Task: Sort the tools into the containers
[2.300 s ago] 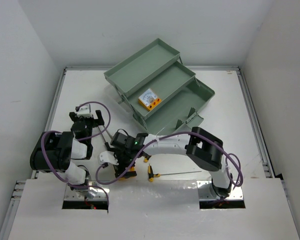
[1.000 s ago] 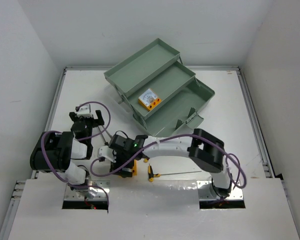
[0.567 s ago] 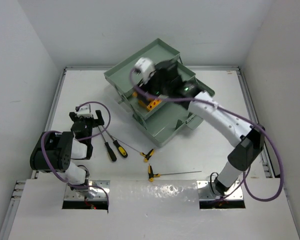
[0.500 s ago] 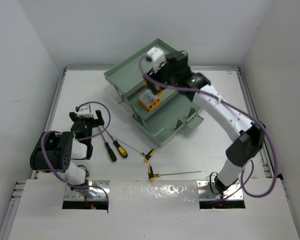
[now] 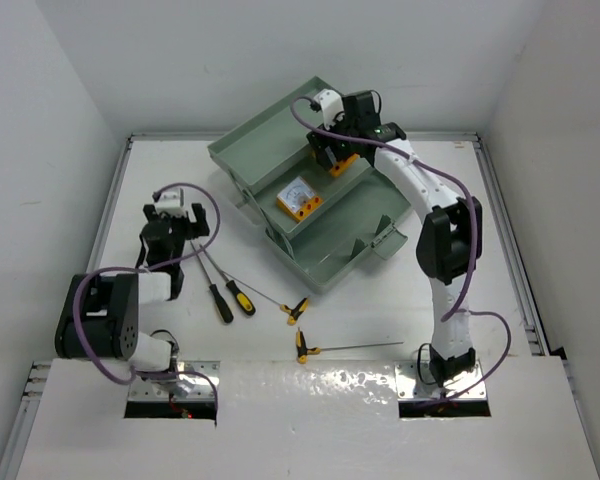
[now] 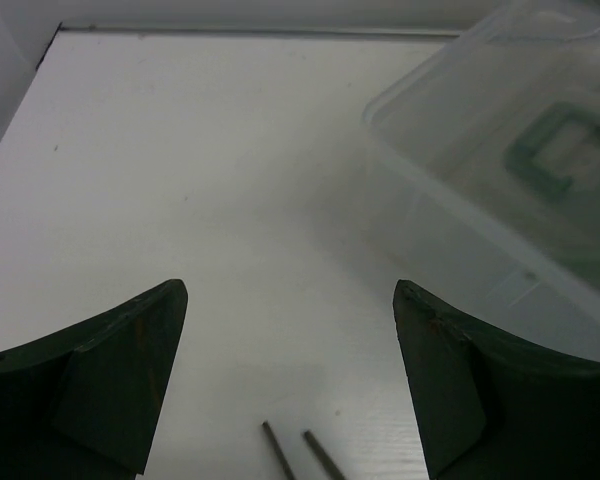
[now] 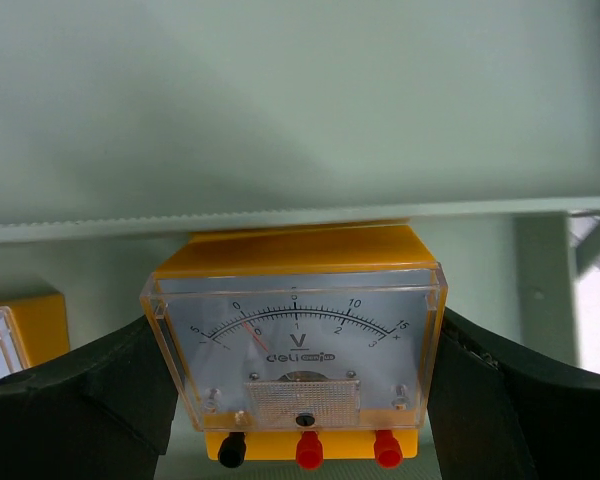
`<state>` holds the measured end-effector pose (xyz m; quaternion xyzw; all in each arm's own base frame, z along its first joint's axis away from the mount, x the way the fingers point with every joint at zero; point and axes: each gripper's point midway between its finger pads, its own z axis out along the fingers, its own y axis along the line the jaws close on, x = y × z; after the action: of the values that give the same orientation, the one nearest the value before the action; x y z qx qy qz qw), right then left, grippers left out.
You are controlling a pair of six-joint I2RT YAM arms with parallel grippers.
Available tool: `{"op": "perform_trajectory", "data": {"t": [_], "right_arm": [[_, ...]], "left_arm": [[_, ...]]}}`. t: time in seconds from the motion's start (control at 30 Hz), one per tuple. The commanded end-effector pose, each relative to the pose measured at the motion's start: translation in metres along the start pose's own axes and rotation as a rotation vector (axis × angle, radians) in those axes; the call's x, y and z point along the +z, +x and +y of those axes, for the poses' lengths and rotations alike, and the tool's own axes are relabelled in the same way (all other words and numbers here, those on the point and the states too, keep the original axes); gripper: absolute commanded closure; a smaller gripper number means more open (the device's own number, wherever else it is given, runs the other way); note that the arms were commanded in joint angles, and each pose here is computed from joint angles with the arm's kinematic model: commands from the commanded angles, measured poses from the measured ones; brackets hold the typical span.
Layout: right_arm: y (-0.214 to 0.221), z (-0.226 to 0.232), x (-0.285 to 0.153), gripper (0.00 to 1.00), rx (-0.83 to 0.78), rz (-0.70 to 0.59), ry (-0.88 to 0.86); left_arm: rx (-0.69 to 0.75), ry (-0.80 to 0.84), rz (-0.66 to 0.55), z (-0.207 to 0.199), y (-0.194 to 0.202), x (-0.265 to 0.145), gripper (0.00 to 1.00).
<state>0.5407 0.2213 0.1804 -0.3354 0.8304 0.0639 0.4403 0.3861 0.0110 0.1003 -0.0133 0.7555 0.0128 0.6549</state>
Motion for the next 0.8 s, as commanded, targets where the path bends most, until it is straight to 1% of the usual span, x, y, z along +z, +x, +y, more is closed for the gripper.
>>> {"op": "perform_trajectory", "data": {"t": [0.0,0.03,0.07,0.1,0.17,0.2,0.23,0.27,0.3,0.33,0.37,0.43,0.53,0.57,0.63,0.7,0.73,0.77], "right_arm": [[-0.029,-0.006,-0.008,1.00,-0.024,-0.106,-0.005],[-0.025,-0.006,-0.006,1.00,-0.022,-0.101,-0.006],[-0.014,-0.005,-0.003,1.00,-0.017,-0.083,-0.013],[-0.011,-0.007,-0.001,1.00,-0.007,-0.081,-0.010],[-0.004,-0.003,0.005,0.99,-0.001,-0.067,-0.032],[-0.001,-0.001,0.007,0.92,0.002,-0.056,-0.042],[0.003,0.001,0.011,0.65,0.003,-0.046,-0.051],[0.006,0.001,0.012,0.55,0.004,-0.037,-0.051],[0.008,0.000,0.012,0.48,0.005,-0.029,-0.042],[0.011,-0.001,0.012,0.27,0.011,-0.018,-0.031],[0.012,-0.004,0.011,0.17,0.014,-0.013,-0.012],[0.014,-0.003,0.008,0.01,0.016,-0.012,-0.012],[0.005,-0.003,-0.005,0.01,0.016,-0.043,-0.010],[-0.004,-0.004,-0.013,0.01,0.016,-0.067,-0.002],[-0.009,-0.005,-0.020,0.01,0.024,-0.086,0.005],[-0.018,-0.008,-0.030,0.01,0.030,-0.106,0.020],[-0.017,-0.007,-0.031,0.01,0.036,-0.106,0.020],[-0.019,-0.007,-0.035,0.01,0.046,-0.113,0.022]], "left_arm": [[-0.062,0.097,0.060,-0.018,-0.020,0.002,0.19],[-0.063,0.116,0.083,-0.022,-0.018,0.002,0.19],[-0.100,0.099,0.127,-0.020,-0.014,0.002,0.19],[-0.131,0.084,0.218,-0.020,-0.004,0.003,0.19],[-0.165,0.094,0.290,-0.023,0.002,0.000,0.19],[-0.211,0.096,0.340,-0.027,0.003,-0.004,0.19],[-0.240,0.142,0.366,-0.037,0.002,-0.008,0.19],[-0.268,0.163,0.407,-0.043,0.002,-0.013,0.19],[-0.326,0.198,0.429,-0.053,-0.002,-0.017,0.19],[-0.351,0.207,0.448,-0.056,-0.003,-0.020,0.20],[-0.393,0.223,0.491,-0.063,-0.001,-0.025,0.21],[-0.428,0.208,0.551,-0.064,0.007,-0.033,0.23],[-0.446,0.146,0.650,-0.063,0.029,-0.049,0.24],[-0.430,0.098,0.666,-0.057,0.035,-0.051,0.24],[-0.389,0.061,0.728,-0.060,0.047,-0.061,0.25],[-0.335,0.006,0.762,-0.057,0.055,-0.067,0.27],[-0.318,-0.013,0.803,-0.056,0.060,-0.073,0.29],[-0.286,-0.024,0.826,-0.058,0.064,-0.076,0.30]]}}
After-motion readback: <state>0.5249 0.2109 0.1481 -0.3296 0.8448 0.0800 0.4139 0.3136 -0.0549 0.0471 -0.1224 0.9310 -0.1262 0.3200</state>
